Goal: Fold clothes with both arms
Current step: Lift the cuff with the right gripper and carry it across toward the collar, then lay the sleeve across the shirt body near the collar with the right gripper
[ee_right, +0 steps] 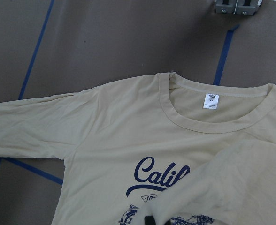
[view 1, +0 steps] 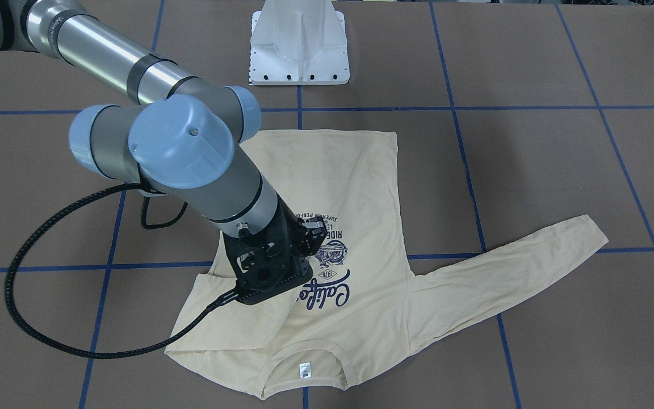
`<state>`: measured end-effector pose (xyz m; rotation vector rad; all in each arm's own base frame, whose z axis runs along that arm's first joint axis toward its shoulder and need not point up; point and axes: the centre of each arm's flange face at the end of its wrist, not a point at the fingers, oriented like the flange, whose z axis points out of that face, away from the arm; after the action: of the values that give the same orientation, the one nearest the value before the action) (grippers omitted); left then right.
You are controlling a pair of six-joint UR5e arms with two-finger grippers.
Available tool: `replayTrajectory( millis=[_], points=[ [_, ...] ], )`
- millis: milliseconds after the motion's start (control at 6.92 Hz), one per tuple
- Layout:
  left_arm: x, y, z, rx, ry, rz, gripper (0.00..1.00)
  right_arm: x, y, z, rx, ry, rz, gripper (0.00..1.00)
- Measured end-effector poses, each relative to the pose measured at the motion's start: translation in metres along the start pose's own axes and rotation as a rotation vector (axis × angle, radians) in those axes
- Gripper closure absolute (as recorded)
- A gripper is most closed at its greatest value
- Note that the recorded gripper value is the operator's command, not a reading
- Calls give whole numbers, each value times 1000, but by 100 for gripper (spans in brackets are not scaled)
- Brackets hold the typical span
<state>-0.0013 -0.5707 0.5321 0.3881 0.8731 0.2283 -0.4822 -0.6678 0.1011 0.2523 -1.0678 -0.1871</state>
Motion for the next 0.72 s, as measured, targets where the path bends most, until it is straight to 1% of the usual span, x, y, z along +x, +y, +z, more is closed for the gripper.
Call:
replayTrajectory(
  millis=[289,433,722],
  points=[
    [-2,0,2,-3,-1,-3,1,-19,0,49,36,30,-34,100],
    [-3,1,3,-3,-1,-4,1,-38,3,68,60,42,-57,100],
    [-5,0,4,-6,0,-7,1,-76,20,98,150,82,-94,100]
  ],
)
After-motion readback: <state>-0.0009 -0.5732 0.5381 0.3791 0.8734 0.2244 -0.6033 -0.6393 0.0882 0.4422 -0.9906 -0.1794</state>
